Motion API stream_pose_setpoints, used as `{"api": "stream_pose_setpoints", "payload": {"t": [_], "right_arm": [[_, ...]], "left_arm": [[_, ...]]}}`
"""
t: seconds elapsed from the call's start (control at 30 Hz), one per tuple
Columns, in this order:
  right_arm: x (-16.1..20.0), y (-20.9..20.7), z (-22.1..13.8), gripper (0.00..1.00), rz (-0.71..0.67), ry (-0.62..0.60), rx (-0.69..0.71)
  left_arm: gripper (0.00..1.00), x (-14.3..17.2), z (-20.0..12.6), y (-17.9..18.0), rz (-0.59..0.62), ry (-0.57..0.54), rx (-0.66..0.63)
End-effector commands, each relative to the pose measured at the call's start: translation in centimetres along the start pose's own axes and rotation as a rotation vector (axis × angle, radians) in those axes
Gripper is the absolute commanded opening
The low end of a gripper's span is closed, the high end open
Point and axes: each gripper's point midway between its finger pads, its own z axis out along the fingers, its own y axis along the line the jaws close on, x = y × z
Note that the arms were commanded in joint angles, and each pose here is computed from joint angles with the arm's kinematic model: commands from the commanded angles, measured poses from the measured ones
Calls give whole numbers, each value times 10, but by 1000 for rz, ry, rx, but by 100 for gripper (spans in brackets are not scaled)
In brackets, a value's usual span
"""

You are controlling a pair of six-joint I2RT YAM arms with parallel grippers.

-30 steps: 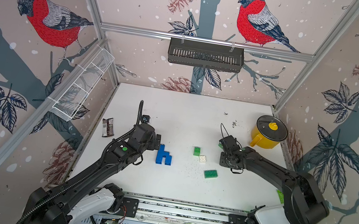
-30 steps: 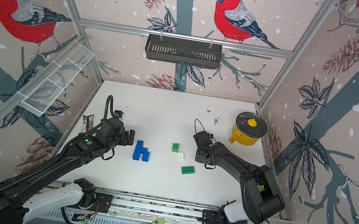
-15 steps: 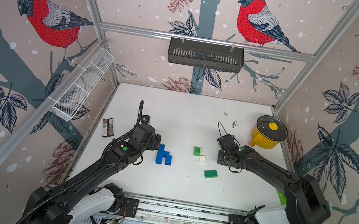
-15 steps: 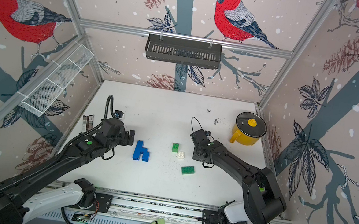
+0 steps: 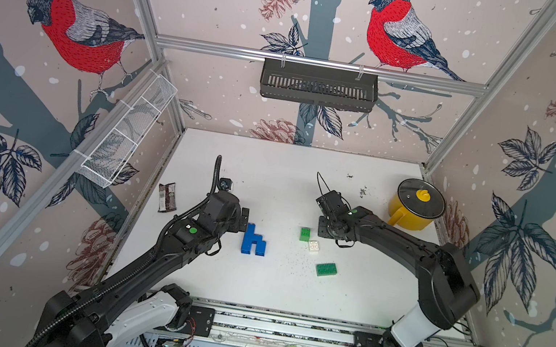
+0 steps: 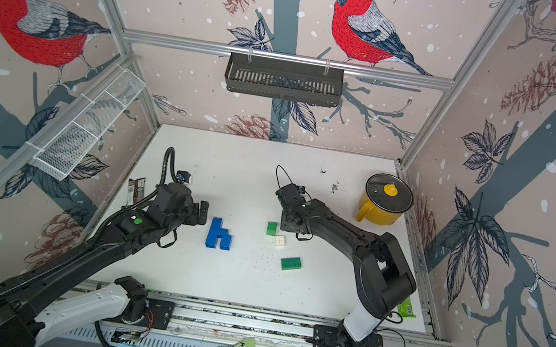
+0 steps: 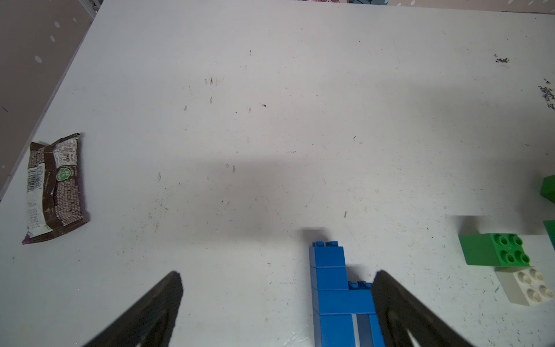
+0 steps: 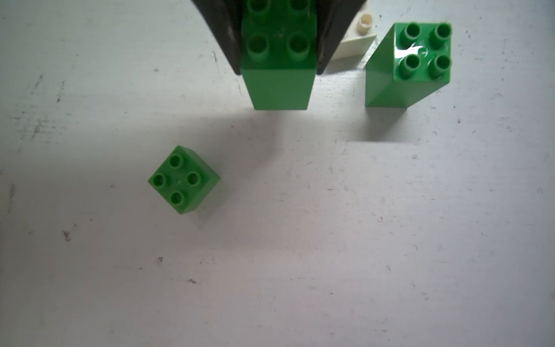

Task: Assemble the letter h with lego
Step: Pick up the lego brick from the center of the board, then place the lego brick at the center of the board.

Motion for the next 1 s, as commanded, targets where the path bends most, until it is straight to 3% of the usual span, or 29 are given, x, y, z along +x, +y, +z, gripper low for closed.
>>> {"api": "stream_pose_setpoints", "payload": {"t": [0.0, 0.43, 0.97], "right_arm": [[0, 1, 5, 29, -12, 11, 8], [7, 4, 20, 29, -3, 42, -2], [16, 5, 24, 39, 4, 60, 12]], "left_arm": [[98, -3, -1, 2, -9, -14, -7], [98, -3, -1, 1, -9, -12, -4], [98, -2, 0, 0, -7, -8, -1]]}}
